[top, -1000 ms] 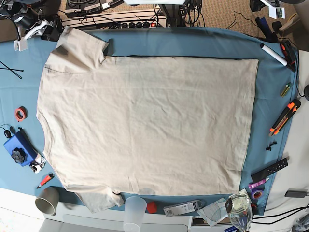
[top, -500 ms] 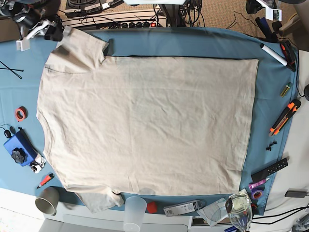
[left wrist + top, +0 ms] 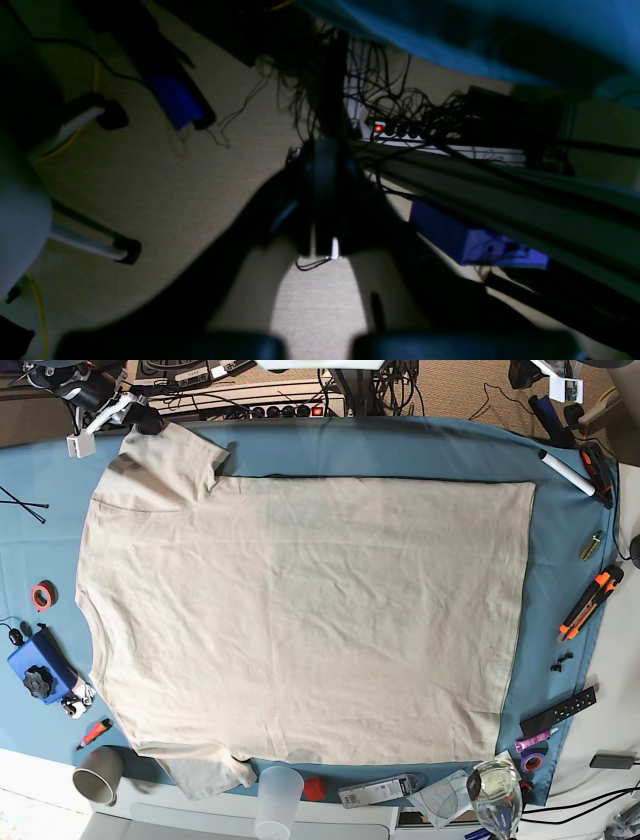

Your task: Fold the T-shirt properly

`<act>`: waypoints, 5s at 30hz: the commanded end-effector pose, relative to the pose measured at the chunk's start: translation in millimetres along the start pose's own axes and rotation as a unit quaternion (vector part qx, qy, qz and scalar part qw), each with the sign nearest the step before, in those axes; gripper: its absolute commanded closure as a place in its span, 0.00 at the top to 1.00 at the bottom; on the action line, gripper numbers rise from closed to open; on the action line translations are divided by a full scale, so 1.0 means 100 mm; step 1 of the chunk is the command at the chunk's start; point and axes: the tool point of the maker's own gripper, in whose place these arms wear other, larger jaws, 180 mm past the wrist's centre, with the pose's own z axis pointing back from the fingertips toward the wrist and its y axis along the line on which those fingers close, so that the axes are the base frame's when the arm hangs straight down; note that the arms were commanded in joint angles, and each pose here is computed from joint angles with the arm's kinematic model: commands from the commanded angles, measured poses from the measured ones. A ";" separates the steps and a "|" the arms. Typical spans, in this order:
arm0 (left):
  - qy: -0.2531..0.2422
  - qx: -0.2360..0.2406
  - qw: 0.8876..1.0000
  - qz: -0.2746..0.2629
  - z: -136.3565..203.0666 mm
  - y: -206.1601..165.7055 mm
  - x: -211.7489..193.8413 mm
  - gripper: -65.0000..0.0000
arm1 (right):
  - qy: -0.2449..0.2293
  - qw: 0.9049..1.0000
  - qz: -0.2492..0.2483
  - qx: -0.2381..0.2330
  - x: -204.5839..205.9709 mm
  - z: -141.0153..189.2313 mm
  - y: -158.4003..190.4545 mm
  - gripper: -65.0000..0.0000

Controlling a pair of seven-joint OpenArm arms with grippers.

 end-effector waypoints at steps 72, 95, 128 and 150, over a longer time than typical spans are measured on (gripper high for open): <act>-0.139 0.064 0.985 0.077 -1.09 0.27 1.23 0.45 | -0.067 0.997 -0.024 -0.005 0.30 0.54 -0.14 0.00; -0.095 -0.028 0.988 0.118 -1.14 -0.09 1.09 0.45 | -0.068 0.997 -0.024 -0.004 0.30 0.54 -0.14 0.00; -0.097 -0.026 0.993 0.069 -0.62 -0.26 1.04 0.00 | -0.103 0.994 -0.030 -0.025 0.39 1.05 -0.27 0.00; -0.051 -0.003 0.995 0.090 -0.23 0.02 0.66 0.00 | -0.083 0.996 0.015 -0.034 0.29 1.13 0.04 0.00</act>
